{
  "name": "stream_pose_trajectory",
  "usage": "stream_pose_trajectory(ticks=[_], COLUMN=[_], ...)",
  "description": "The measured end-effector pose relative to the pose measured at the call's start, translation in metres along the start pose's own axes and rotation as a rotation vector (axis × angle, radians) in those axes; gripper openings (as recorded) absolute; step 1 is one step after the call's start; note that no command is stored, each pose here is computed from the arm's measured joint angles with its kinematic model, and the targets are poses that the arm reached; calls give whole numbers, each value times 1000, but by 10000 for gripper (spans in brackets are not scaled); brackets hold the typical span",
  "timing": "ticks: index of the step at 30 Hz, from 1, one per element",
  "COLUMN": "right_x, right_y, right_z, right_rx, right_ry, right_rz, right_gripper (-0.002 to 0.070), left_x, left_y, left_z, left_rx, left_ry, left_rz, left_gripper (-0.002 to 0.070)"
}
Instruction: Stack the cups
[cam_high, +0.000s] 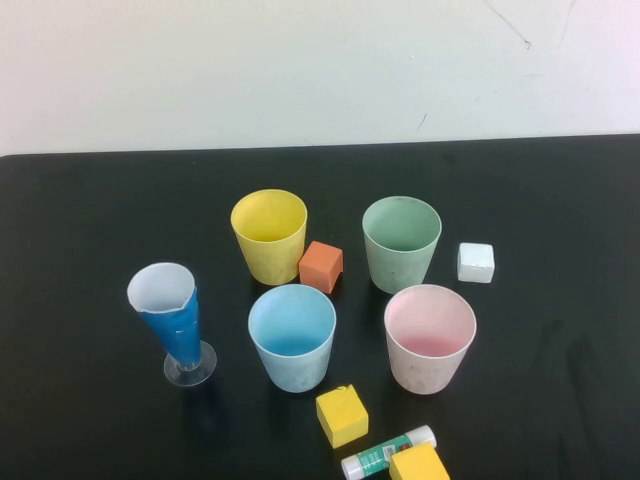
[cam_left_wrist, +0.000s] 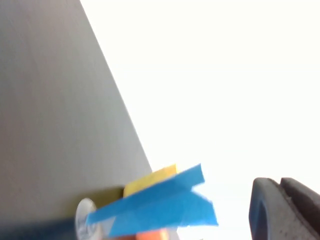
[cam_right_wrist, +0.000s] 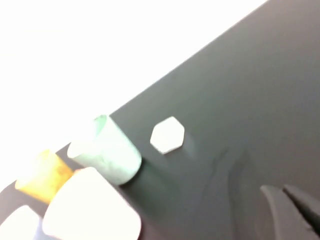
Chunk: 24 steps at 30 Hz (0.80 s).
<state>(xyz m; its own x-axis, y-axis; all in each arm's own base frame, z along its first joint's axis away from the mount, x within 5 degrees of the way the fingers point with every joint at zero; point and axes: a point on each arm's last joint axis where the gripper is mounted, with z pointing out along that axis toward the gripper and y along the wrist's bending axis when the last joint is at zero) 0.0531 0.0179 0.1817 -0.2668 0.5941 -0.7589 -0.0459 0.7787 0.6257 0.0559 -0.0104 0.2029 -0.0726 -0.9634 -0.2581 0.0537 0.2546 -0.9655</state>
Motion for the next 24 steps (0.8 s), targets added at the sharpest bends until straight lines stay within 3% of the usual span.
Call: stream_pose_trajectory(ticks=[9,15,18,20,24], right_x=[-6,-6,-6,-6,-6], right_y=[0,0,1,1,1], right_z=[0,0,0,0,0], right_rx=[0,2,2,2,3], right_ry=[-68,-68,-68,-68,-68], right_rz=[-138,-204,-236,-243,-252], right_gripper=[-3,-3,-3,-3,-3], left_x=[-17,-19,-18,-14,-15], left_y=[-1,-1,-1,-4,-43], left_z=[-2,-2,-2,-1,7], left_rx=[11,-1,-12,-14,-7], left_ry=[-183,-206,-196,-148,-31], left_rz=[-51,64,191,349,658], left_gripper=[-2,-2,-2,-2,-2])
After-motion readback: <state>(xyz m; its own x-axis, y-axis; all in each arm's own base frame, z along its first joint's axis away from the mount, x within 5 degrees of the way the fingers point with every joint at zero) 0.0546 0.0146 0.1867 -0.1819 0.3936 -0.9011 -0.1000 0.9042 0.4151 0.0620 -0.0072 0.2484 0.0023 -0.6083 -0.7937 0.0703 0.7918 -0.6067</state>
